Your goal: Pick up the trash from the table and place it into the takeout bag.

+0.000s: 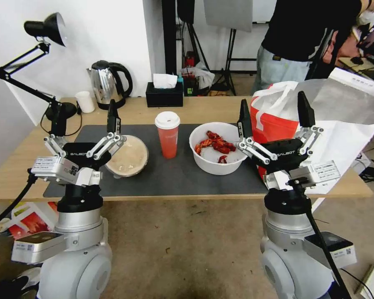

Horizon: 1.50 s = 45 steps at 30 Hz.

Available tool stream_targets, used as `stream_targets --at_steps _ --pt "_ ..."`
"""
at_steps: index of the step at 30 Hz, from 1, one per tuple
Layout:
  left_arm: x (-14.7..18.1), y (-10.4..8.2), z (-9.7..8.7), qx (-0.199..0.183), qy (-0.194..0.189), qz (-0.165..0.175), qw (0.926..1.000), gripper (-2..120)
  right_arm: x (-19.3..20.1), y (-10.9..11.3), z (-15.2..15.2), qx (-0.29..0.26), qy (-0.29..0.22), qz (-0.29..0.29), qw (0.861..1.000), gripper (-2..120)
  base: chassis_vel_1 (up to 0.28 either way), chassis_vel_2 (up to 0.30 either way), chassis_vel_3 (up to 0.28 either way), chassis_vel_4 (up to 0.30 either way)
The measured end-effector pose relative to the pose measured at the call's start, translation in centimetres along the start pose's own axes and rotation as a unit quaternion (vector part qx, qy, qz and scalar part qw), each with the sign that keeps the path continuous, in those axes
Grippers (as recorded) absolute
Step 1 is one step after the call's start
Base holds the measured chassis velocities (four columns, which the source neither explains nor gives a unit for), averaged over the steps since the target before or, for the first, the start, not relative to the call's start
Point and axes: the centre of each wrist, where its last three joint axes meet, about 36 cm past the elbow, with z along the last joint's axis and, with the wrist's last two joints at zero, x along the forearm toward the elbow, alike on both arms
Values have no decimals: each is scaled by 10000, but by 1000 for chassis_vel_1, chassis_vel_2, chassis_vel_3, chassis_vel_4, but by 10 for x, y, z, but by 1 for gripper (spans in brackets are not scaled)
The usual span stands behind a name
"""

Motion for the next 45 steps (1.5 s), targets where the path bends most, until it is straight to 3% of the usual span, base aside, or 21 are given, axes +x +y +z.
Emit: stream_targets --at_steps 14,18,24,34,44,45 --pt "0 0 1 -12 0 -32 10000 100 -4 -3 2 -58 5 -206 9998 100 0 0 0 0" --pt "2 1 0 -42 25 -50 10000 100 -11 -7 6 -511 274 -605 9965 100 0 0 0 0" --pt "3 1 -2 -64 33 -78 9999 100 -23 -18 10 -759 566 -1016 9903 100 0 0 0 0" --pt "3 2 -3 -79 -1 -132 9999 100 -68 -45 8 -978 1236 -1978 9675 100 0 0 0 0" --pt "2 1 -3 -30 -29 -147 9999 100 -108 -64 -6 -856 2626 -2535 9271 100 0 0 0 0" --pt "2 1 -3 -27 -30 -138 9999 100 -114 -69 -8 -784 2898 -2586 9181 100 0 0 0 0"
